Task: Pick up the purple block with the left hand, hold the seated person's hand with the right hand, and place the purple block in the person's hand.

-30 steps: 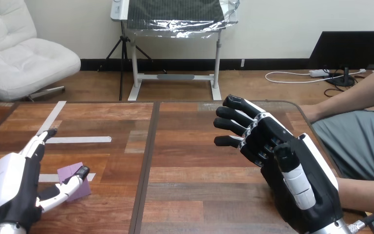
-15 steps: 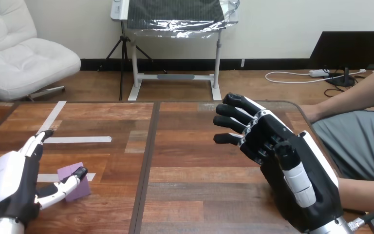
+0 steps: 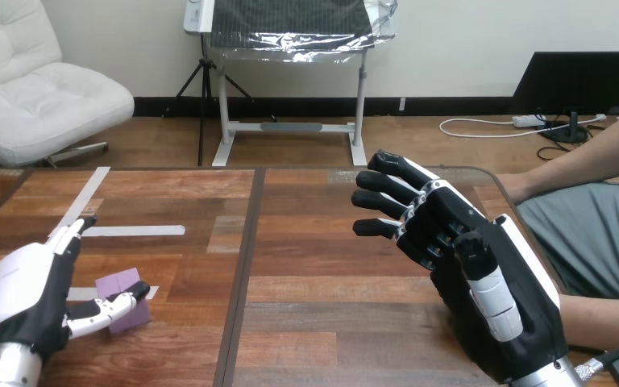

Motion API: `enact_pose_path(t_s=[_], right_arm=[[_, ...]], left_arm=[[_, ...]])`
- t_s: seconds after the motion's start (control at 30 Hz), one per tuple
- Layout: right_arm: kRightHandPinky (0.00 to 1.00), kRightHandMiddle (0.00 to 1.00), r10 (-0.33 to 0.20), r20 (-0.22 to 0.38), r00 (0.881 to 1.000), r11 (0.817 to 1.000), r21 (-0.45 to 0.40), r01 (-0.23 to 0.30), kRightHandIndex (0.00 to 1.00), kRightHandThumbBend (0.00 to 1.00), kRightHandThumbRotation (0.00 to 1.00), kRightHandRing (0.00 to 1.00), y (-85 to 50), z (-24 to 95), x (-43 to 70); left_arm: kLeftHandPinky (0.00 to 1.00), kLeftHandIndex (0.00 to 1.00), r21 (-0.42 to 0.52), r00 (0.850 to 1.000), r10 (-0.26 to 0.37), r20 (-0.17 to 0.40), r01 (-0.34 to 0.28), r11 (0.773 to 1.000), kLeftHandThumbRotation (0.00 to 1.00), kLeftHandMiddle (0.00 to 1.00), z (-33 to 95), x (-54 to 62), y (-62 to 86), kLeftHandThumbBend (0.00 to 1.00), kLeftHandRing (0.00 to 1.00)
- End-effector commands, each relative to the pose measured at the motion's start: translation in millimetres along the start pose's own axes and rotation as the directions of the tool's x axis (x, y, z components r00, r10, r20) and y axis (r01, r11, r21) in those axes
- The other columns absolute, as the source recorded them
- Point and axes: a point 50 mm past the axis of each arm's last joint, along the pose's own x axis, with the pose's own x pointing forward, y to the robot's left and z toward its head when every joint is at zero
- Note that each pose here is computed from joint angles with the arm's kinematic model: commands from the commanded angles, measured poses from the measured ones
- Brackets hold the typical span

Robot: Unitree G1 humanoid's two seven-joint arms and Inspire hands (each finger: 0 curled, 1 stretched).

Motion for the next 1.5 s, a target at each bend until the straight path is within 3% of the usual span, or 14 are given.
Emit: enact_pose_path(t_s=[0.0, 0.97, 1.47], right_arm=[[0.75, 0.84, 0.021, 0.078, 0.997, 0.999, -0.029, -0.018, 0.85, 0.91, 0.80, 0.83, -3.0, 13.3, 13.8], [0.73, 0.83, 0.023, 0.087, 0.996, 0.999, -0.039, -0.020, 0.85, 0.91, 0.81, 0.83, -3.2, 15.3, 12.9], [0.73, 0.84, 0.026, 0.090, 0.996, 0.999, -0.038, -0.023, 0.85, 0.90, 0.80, 0.83, -4.4, 15.6, 12.3]], left_arm=[[0.91, 0.94, 0.046, 0.998, 0.016, 0.061, -0.019, 0.999, 0.52, 0.95, 12.9, 20.7, 17.9, 0.75, 0.93], [0.93, 0.93, 0.127, 0.988, -0.149, 0.031, 0.144, 0.981, 0.47, 0.96, 10.6, 53.9, 24.5, 0.82, 0.95], [0.92, 0.92, 0.138, 0.980, -0.200, 0.024, 0.195, 0.971, 0.45, 0.93, 10.9, 65.3, 23.2, 0.85, 0.92]])
